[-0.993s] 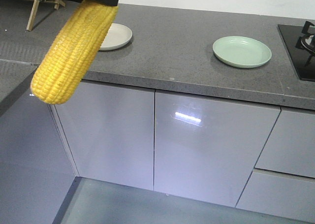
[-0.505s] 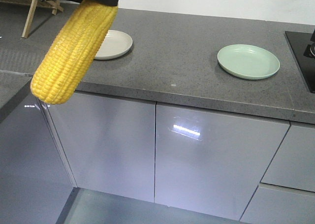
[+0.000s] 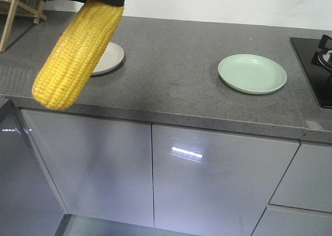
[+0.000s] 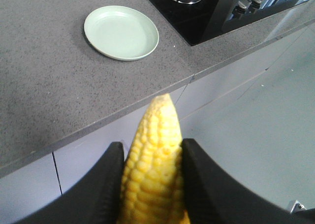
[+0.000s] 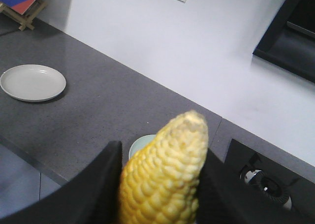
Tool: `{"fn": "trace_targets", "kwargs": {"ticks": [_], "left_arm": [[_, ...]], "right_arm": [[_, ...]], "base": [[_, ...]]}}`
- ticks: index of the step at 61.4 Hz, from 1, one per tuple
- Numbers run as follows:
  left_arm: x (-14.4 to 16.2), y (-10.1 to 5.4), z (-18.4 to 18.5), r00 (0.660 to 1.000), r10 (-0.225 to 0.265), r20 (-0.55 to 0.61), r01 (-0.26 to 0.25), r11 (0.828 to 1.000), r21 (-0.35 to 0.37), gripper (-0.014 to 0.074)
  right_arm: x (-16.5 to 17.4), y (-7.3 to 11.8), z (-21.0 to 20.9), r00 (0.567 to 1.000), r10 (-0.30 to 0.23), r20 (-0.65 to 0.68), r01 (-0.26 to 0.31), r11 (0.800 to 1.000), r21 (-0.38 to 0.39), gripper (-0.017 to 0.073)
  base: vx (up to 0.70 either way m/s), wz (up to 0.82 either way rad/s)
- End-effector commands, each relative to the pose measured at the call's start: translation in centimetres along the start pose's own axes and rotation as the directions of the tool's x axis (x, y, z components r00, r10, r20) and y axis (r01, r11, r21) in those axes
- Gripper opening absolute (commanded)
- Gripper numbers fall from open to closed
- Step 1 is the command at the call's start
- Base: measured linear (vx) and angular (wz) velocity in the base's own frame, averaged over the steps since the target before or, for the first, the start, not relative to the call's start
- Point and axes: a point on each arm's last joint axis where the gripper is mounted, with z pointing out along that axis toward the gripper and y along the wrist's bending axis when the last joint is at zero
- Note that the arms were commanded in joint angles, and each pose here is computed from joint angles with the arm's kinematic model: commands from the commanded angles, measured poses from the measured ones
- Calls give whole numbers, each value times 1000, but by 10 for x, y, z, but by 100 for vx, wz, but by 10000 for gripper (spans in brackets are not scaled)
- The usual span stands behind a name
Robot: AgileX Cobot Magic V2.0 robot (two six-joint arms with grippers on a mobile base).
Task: Distribute corn equally
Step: 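Approach the plates and stop with both cobs held above the counter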
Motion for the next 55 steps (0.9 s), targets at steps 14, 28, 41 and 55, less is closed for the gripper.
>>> {"fn": "trace_targets", "kwargs": {"ticks": [14,28,41,55], "left_arm": [[-5,-13,-21,996,6,86,-8,1000,28,-7],[-5,-13,-21,996,6,86,-8,1000,28,-7],[-5,-13,-21,996,6,86,-8,1000,28,-7],[-5,-13,-21,996,6,86,-8,1000,28,-7]], "right_arm": [[-8,-2,-8,996,-3,85,1,1000,30,-4],[-8,-2,-8,996,-3,84,1,1000,30,-4],[-8,-2,-8,996,-3,84,1,1000,30,-4],[-8,-2,-8,996,-3,84,1,1000,30,-4]], "base": [[11,-15],[11,-14],[11,-9],[11,-8]]}}
